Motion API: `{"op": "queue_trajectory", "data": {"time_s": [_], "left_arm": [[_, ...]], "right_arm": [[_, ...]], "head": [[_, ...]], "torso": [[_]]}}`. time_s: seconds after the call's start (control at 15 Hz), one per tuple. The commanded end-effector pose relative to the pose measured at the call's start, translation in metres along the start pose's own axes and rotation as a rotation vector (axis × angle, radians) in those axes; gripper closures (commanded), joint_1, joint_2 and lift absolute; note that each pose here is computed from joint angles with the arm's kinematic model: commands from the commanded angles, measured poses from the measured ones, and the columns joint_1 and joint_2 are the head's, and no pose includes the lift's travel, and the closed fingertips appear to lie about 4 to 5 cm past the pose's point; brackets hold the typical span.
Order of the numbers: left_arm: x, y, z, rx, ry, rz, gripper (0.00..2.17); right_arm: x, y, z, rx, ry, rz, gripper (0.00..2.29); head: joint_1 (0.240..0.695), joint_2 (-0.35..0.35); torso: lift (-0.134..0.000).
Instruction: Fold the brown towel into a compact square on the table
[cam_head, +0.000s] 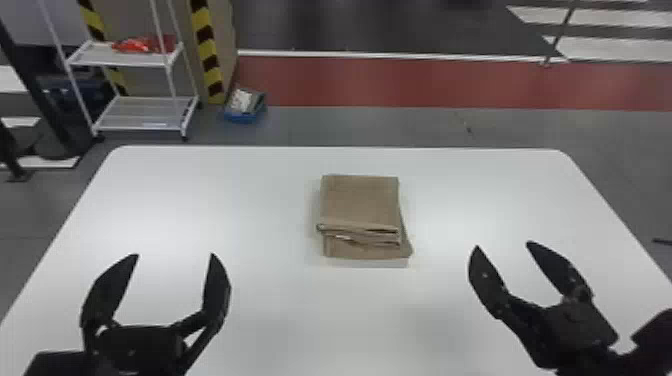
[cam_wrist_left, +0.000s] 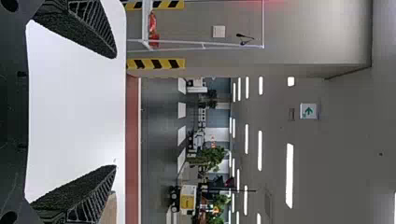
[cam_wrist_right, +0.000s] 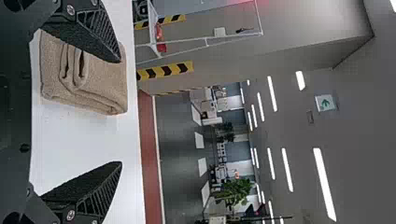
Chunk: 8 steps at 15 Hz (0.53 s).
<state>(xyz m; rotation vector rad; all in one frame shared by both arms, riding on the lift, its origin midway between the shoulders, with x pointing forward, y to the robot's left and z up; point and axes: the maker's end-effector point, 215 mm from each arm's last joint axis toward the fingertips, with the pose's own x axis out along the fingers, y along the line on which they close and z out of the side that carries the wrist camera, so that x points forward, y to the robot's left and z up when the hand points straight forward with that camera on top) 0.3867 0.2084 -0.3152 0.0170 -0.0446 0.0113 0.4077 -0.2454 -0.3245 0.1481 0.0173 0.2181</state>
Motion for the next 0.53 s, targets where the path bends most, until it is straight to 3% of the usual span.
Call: {"op": "queue_trajectory", "data": {"time_s": [0.0, 0.47], "left_arm": [[-0.0003, 0.0006, 0.0032, -0.002, -0.006, 0.001, 0.03], [-0.0017, -0.0024, 0.0086, -0.006, -0.017, -0.005, 0.03]], "right_arm": [[0.0005, -0.0018, 0.0013, 0.003, -0.003, -0.002, 0.11], [0.0024, -0.0031, 0.0014, 0.011, -0.005, 0.001, 0.11]], "head": [[0.695, -0.053], [0.695, -0.059]], "torso": [[-0.111], [-0.111]]}}
